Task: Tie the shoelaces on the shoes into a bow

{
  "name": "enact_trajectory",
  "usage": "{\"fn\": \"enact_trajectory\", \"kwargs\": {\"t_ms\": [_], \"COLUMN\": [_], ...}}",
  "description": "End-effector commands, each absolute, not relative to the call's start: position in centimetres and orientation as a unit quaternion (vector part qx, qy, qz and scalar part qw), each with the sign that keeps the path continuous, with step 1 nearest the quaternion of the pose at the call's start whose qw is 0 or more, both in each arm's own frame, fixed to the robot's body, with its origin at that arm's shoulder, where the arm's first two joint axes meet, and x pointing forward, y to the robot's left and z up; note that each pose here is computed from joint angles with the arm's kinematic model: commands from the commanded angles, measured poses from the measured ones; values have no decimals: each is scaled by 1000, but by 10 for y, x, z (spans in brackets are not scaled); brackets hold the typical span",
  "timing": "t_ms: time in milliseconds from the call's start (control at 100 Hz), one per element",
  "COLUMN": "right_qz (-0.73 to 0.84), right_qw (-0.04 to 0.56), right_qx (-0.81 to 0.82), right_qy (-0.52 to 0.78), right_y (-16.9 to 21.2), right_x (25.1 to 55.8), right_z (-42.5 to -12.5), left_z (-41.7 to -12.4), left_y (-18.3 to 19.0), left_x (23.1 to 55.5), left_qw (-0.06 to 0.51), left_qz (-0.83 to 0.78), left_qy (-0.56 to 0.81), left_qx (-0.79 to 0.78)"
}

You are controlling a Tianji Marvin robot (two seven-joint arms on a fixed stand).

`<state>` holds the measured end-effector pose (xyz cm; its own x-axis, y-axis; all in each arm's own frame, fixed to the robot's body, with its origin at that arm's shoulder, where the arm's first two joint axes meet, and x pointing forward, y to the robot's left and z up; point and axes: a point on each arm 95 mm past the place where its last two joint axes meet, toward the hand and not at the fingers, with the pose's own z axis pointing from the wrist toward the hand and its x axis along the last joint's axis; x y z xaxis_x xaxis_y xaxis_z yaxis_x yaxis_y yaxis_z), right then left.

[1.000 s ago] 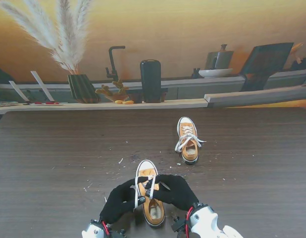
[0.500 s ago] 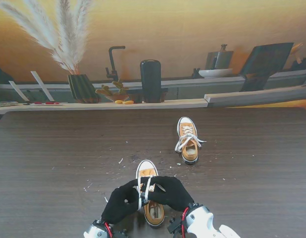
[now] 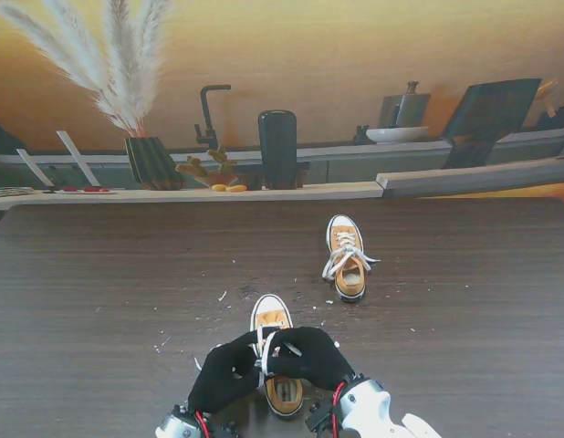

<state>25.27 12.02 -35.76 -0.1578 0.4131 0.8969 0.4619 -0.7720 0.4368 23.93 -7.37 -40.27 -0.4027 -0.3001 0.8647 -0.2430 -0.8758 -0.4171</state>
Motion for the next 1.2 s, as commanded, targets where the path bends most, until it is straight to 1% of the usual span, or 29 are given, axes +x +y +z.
{"fn": "enact_trajectory", "kwargs": {"t_ms": [0,450,760,1190], "right_qz": [-680,-670,-669,-667], "right_qw": [25,39,39,45], "right_qx": [-649,-660,-664,-672], "right_qy": [-340,-338,-333,-319], "right_y": [122,124,126,131], "right_x": [253,252,250,249], "right_z": [-356,-355,-355,-355], "left_z": [-400,-400,-401,-398], "left_y": [-77,-80,-80,-82], "left_x": [239,240,240,236], "left_qw": [18,30,62,84], "left_qz": [-799,-799,-803,-808], "left_qy": [256,270,288,315], "left_qx": [-544,-536,-518,-490]}}
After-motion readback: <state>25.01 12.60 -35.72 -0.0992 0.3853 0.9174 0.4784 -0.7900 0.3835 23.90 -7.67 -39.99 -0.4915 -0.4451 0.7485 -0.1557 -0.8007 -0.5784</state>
